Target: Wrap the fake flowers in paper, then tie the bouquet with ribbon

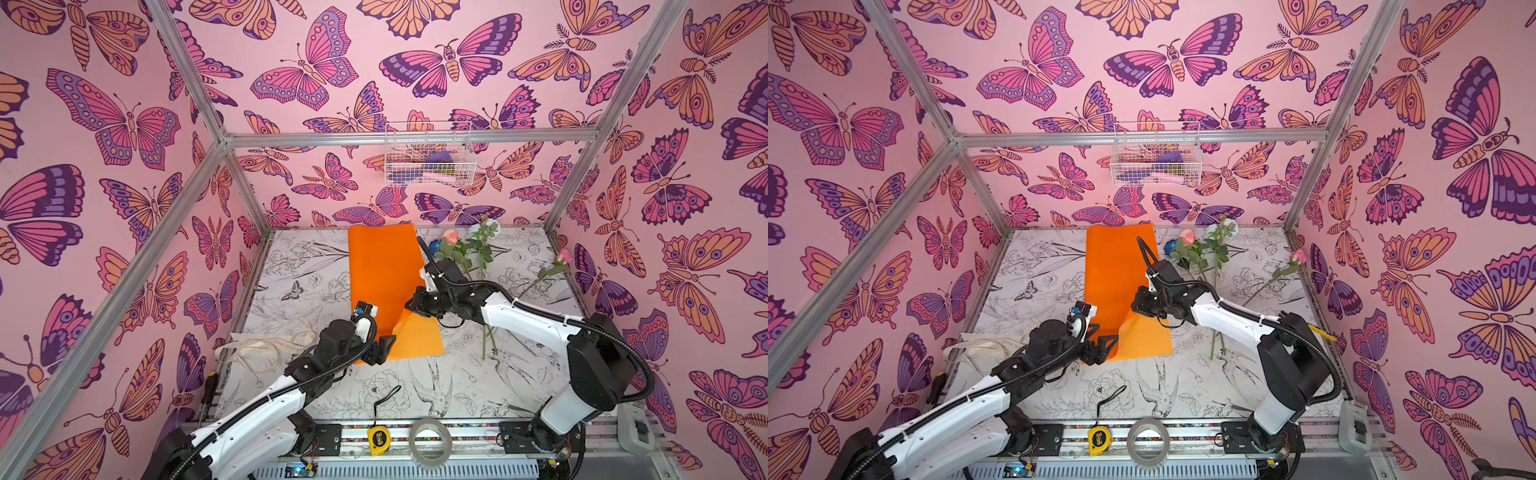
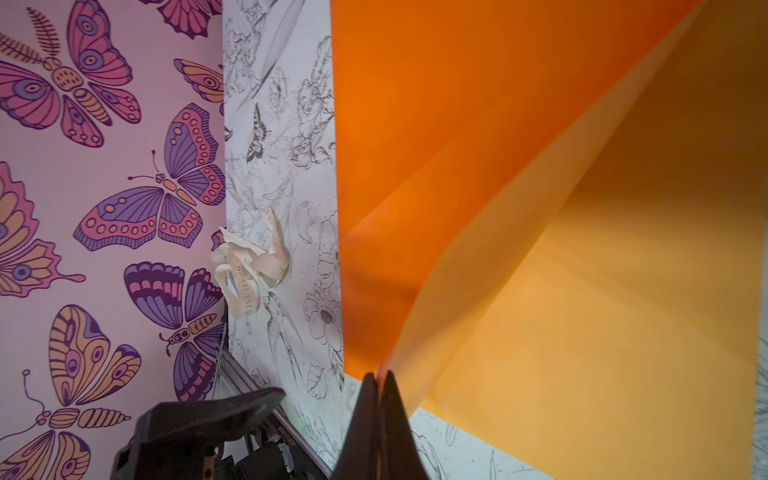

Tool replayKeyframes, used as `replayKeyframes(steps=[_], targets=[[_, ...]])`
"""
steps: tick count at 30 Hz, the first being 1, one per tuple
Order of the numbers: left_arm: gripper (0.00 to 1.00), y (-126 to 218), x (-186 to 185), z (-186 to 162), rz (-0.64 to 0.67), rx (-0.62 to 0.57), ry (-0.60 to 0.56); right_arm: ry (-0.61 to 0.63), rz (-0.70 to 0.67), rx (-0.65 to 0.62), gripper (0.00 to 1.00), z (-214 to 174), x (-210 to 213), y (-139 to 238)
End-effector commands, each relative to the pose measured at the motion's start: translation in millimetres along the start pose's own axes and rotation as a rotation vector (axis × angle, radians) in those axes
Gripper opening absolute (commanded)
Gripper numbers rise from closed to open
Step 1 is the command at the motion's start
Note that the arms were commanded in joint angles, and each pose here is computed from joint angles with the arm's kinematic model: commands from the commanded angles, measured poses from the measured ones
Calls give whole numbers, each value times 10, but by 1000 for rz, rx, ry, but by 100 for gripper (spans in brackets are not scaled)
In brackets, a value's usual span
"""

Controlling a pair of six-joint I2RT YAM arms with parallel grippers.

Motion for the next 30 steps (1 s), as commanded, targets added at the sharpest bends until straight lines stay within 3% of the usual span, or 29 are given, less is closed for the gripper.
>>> replayKeyframes(steps=[1, 5, 9, 16, 18, 21, 24, 26, 30], targets=[[86, -54, -97, 91, -27, -48, -138, 31, 21, 30, 0, -21, 117, -54], [84, -253, -33, 95, 80, -4, -175, 49, 38, 44, 0, -42, 228, -79], [74, -398, 89, 183, 206, -11, -158, 66, 47, 51, 0, -60, 310, -75], [58, -573, 14, 271, 168, -18, -166, 91, 62, 33, 0, -32, 396, 4], [40, -602, 15, 285, 174, -21, -152, 101, 66, 25, 0, -19, 419, 38], [3, -591, 23, 318, 190, -35, -129, 127, 45, 8, 0, 6, 432, 123], [0, -492, 41, 360, 210, -73, -111, 153, -15, -26, 16, 59, 387, 266], [0, -386, 56, 411, 230, -112, -103, 158, -57, -62, 33, 121, 319, 370], [0, -166, 113, 513, 298, -176, -82, 169, -96, -179, 46, 275, 258, 772]])
Point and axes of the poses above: each gripper's point midway between its finger pads, its own y axis back along the fingers, its own x axis along the line the jaws close on, z = x × y, the point moved 5 cm from there along y, back along the fingers, and after that the axes turned 4 degrees about y, right-handed, at the moved point
